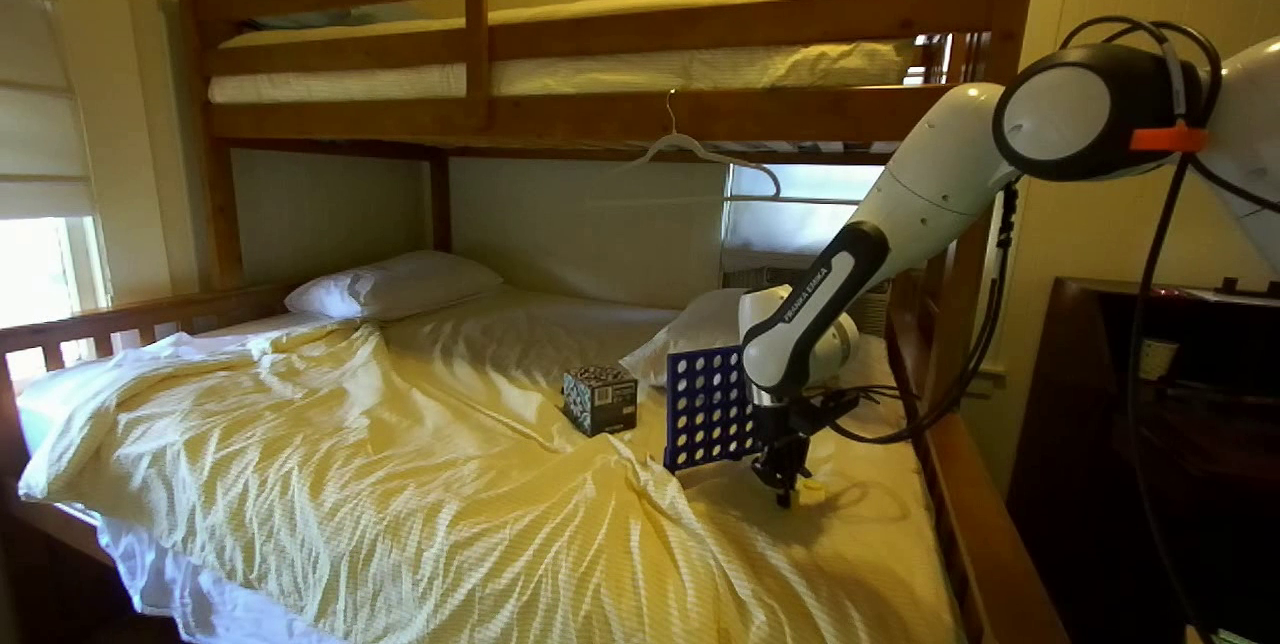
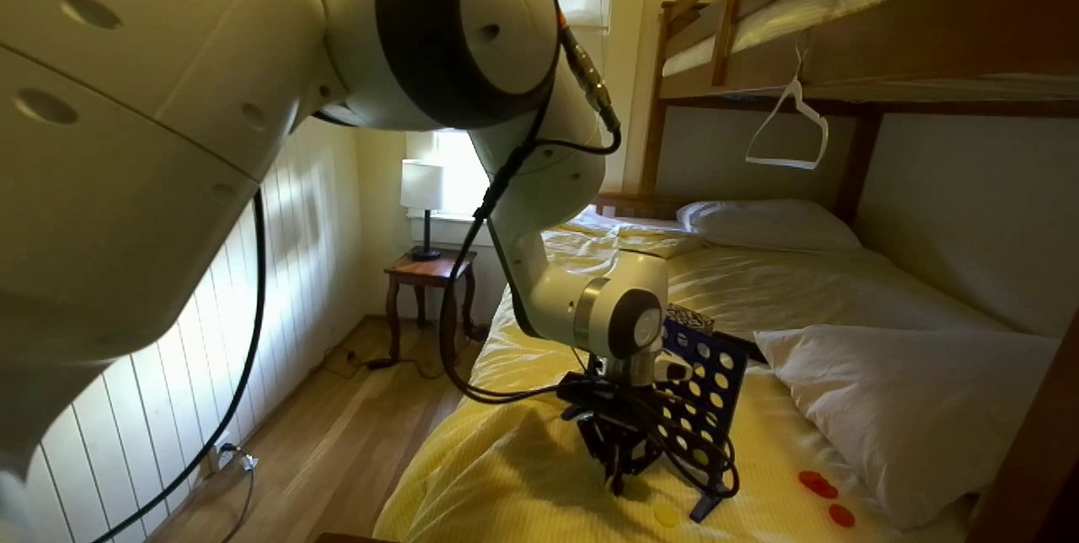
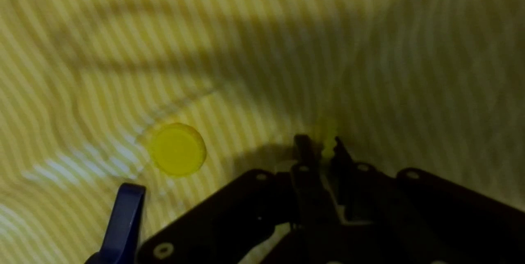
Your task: Put the yellow disc in the blue board
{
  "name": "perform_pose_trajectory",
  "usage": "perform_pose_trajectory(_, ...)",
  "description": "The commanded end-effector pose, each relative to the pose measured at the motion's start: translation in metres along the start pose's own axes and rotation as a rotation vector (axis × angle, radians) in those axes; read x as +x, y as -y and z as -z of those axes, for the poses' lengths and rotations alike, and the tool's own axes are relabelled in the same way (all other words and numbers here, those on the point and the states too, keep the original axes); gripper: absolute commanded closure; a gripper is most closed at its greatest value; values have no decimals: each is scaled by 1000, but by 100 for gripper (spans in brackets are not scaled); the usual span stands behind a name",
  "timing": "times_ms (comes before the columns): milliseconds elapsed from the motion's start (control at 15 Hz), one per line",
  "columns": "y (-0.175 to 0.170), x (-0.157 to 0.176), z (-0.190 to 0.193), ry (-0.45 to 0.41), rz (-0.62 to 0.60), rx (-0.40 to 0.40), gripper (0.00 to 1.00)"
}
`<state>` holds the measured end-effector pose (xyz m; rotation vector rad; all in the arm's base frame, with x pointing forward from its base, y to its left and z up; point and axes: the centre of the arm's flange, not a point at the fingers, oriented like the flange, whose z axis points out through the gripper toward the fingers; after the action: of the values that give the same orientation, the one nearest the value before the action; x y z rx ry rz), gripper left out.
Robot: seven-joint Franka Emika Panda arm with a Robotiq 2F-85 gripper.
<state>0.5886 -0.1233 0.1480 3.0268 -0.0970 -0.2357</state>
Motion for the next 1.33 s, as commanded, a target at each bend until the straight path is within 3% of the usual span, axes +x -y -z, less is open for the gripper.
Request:
perform_pose_trajectory(0,0,6,0,3,-9,-31,53)
perform_pose_trajectory(533,1,5,4,-7,-11,-24,1)
perform_pose_trajectory(600,1,5,3,-5,-10,-24,9)
perform_pose_trajectory(667,1,5,3,-5,-10,-24,35)
perform_pose_trajectory(800,1,5,3,-5,-10,-25,35)
perform_pose_trajectory(867,1,5,4,-5,-10,-25,43)
perform_pose_trajectory(933,2,5,4,-6,-9,-26,19)
perform_pose_trajectory(1000,3,5,5,-5,-8,-29,12)
perform_pose_trajectory(1267,9,5,7,-7,2,-34,0)
